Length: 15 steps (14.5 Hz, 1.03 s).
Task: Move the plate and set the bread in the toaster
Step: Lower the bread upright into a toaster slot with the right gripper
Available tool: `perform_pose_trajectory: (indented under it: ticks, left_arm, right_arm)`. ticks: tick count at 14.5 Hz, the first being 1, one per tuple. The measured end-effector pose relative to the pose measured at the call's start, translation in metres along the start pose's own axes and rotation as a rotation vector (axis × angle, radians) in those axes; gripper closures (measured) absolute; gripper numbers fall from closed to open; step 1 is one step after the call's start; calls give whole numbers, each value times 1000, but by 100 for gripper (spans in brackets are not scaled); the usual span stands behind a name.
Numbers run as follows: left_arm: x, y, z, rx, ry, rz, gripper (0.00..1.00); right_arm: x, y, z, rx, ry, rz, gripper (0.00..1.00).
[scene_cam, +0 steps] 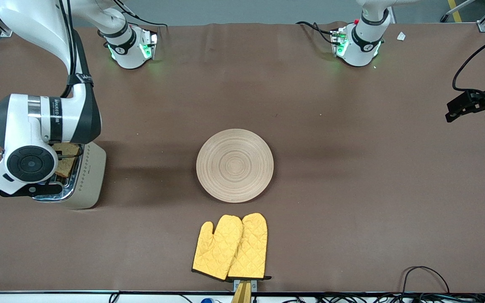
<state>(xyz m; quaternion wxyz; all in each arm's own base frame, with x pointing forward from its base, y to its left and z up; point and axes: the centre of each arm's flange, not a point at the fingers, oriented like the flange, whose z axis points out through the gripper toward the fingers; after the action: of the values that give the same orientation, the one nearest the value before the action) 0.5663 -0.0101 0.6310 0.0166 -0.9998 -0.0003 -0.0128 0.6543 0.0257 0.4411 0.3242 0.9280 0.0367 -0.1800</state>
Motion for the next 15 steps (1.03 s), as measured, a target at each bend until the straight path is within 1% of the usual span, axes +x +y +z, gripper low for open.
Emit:
perform_pose_trajectory:
  ticks: [15]
  left_arm:
    - [1,0,-6,-1,14,0,0]
  right_arm:
    - [1,4,0,-20,1,-34,99]
